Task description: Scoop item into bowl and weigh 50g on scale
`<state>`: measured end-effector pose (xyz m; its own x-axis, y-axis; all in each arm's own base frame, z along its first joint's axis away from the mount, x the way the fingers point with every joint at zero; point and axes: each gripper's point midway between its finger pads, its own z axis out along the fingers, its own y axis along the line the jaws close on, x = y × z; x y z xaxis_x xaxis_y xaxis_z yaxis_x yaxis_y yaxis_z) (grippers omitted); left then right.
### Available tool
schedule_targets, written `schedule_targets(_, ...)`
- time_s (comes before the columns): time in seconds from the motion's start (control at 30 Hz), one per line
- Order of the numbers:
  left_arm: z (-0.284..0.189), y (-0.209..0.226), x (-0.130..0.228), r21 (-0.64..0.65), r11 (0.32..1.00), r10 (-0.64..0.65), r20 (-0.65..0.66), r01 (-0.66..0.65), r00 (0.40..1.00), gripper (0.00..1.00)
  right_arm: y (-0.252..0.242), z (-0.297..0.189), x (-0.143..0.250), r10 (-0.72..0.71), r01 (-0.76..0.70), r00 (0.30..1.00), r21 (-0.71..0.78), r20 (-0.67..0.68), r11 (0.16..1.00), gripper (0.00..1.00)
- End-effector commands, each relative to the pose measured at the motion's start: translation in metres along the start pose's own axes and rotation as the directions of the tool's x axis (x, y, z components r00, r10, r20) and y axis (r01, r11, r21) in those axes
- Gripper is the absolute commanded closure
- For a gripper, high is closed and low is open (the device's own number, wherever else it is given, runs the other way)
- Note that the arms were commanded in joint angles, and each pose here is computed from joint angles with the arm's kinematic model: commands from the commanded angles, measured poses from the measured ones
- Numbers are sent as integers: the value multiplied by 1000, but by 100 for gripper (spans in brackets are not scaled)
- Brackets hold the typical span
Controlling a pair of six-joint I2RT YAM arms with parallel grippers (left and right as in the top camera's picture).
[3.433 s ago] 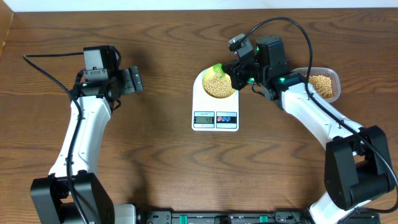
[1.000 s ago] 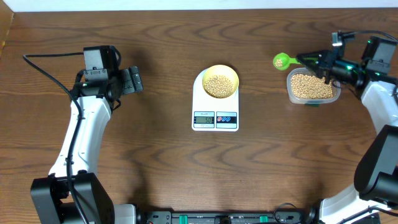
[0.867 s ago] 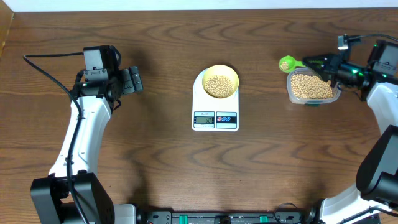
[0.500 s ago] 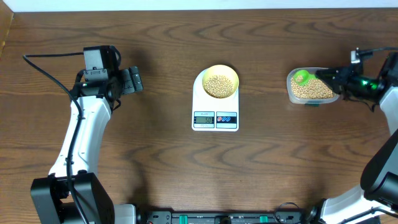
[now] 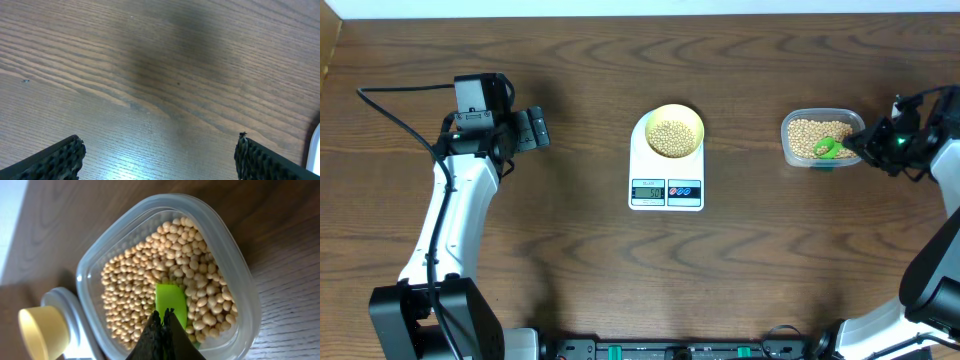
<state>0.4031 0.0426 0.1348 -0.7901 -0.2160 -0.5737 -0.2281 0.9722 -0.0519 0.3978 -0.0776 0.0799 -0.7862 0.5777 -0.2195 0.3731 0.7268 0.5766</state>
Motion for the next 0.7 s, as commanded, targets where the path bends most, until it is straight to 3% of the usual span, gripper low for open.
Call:
schedule_targets(0.0,4,3,3,-19,1000,-8,-12,8,1000,2,-18,3,-2,-42,39,999,140,16,989,99)
schedule_targets(0.2,4,3,3,-19,1000,-9,-12,8,1000,2,-7,12,-3,-102,96,994,166,27,981,98)
schedule_targets(0.47,4,3,3,-19,1000,-9,-12,8,1000,2,-1,15,-12,-159,147,986,180,58,973,90)
schedule_targets(0.6,4,3,3,-19,1000,-9,-12,8,1000,2,5,15,-10,-160,150,986,150,55,977,66)
schedule_targets(0.67,4,3,3,-19,1000,-9,-12,8,1000,2,13,11,-11,-166,157,984,123,60,980,60)
